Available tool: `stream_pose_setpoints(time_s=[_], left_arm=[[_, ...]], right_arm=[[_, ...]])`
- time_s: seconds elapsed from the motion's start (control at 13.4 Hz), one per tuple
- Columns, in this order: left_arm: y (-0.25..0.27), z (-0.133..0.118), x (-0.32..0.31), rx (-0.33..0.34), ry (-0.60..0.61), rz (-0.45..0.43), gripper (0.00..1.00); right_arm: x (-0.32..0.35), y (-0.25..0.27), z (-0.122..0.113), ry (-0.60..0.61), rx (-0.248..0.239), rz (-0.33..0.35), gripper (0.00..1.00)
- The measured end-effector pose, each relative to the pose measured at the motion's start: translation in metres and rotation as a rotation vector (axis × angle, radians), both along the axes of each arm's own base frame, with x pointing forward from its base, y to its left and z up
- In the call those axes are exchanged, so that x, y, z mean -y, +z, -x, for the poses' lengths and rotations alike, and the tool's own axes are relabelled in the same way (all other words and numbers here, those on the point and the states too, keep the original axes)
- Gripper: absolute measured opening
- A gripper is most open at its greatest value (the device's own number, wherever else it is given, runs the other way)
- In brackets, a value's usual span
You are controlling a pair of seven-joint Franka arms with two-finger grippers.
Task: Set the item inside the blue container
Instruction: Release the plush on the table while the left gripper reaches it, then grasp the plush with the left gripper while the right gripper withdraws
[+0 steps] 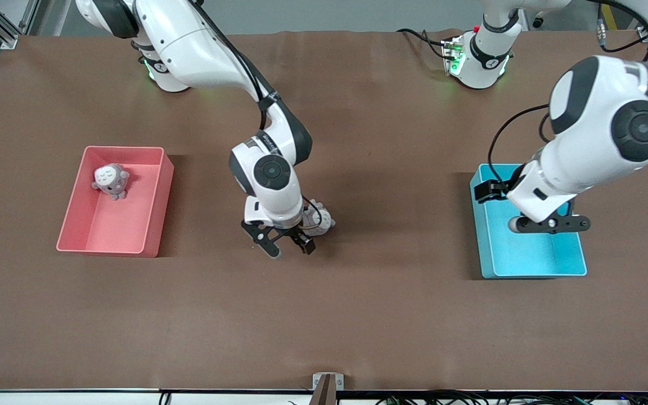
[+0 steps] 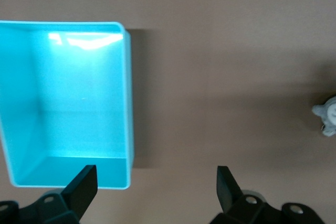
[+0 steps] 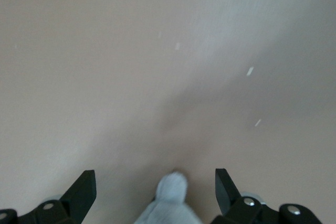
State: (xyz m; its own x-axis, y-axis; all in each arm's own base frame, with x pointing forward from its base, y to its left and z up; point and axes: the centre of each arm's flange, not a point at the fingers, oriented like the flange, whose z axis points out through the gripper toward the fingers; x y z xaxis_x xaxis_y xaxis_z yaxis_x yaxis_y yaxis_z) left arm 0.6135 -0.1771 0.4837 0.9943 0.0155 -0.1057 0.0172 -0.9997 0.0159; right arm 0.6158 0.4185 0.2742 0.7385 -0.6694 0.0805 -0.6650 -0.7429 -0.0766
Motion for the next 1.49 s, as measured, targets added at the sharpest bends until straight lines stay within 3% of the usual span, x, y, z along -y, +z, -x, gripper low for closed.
stream_pose_setpoints(time_s=[0.37, 0.67, 1.05, 1.27, 1.49], left_arm=[[-0.047, 0.006, 0.102, 0.057, 0.149, 0.01, 1.0], [-0.089, 0.035, 0.196, 0.083, 0.31, 0.029, 1.0], [-0.16, 0.061, 0.286, 0.132, 0.431, 0.111, 1.0], [-0.202, 0.073, 0.323, 0.15, 0.424, 0.154, 1.0], [-0.229, 0.076, 0.336, 0.17, 0.417, 0.19, 1.0]], right_arm=[[0.109, 0.079, -0.037, 0.209, -0.112, 0.064, 1.0], [0.226, 0.124, -0.053, 0.401, -0.152, 0.061, 1.0], [0.384, 0.182, -0.032, 0.597, -0.252, 0.017, 1.0], [0.468, 0.211, -0.013, 0.674, -0.265, -0.014, 1.0], [0.507, 0.225, 0.0, 0.666, -0.287, -0.041, 1.0]])
